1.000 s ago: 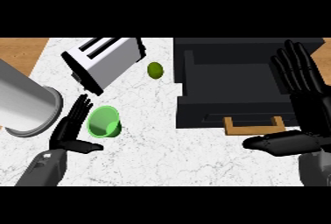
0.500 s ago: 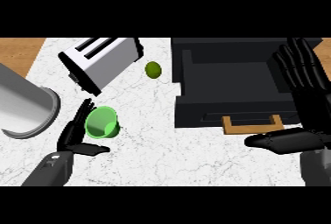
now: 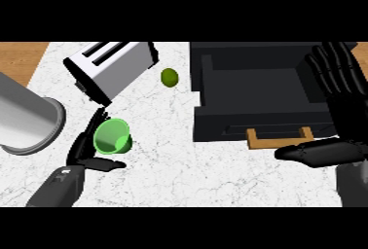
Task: Pick up the cup, place it into the drawer and close the drawer
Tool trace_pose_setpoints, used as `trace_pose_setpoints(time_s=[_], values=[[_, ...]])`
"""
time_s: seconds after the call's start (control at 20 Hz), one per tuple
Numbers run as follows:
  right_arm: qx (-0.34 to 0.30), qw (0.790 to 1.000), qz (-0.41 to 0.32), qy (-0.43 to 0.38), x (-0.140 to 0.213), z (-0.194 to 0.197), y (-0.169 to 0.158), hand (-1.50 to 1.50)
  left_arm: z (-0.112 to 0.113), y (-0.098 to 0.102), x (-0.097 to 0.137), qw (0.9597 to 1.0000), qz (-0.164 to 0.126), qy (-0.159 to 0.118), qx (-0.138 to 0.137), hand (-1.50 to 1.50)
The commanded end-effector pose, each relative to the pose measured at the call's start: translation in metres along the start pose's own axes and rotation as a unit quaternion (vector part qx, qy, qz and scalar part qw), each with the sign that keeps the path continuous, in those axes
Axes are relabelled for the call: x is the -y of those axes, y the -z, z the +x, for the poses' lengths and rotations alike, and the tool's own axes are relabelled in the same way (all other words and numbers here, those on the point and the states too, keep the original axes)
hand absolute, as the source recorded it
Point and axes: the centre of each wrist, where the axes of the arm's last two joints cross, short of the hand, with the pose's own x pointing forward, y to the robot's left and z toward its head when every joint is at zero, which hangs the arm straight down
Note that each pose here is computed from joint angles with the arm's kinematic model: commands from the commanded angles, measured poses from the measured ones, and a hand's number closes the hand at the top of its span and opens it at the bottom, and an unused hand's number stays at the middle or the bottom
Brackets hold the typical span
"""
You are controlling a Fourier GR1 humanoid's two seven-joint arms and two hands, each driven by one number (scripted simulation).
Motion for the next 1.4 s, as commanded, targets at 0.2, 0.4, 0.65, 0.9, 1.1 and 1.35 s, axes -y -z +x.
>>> trace_pose_setpoints(time_s=[0.2, 0.4, 0.65, 0.9, 1.1, 1.35], values=[[-0.007, 1.000, 0.011, 0.002, -0.003, 0.008, -0.002, -1.50, -0.001, 0.007, 0.012, 0.9969, -0.035, -0.058, 0.040, -1.50], [-0.003, 1.000, -0.002, 0.002, -0.001, 0.010, 0.009, -1.50, -0.006, 0.000, 0.013, 0.9909, -0.073, -0.108, 0.034, 1.50], [-0.007, 1.000, 0.005, -0.017, 0.008, 0.008, 0.001, -1.50, -0.001, 0.013, 0.027, 0.9904, -0.029, -0.029, 0.132, 1.50], [-0.005, 1.000, -0.008, -0.010, 0.009, -0.007, -0.005, -1.50, 0.006, 0.025, 0.031, 0.9843, 0.018, 0.020, 0.175, 1.50], [-0.007, 1.000, 0.000, -0.001, -0.001, -0.003, 0.002, -1.50, 0.012, 0.036, 0.039, 0.9755, 0.006, -0.070, 0.209, 1.50], [-0.020, 1.000, -0.007, -0.010, 0.021, 0.003, -0.006, -1.50, 0.013, 0.025, 0.015, 0.9614, 0.134, -0.045, 0.236, 1.50]])
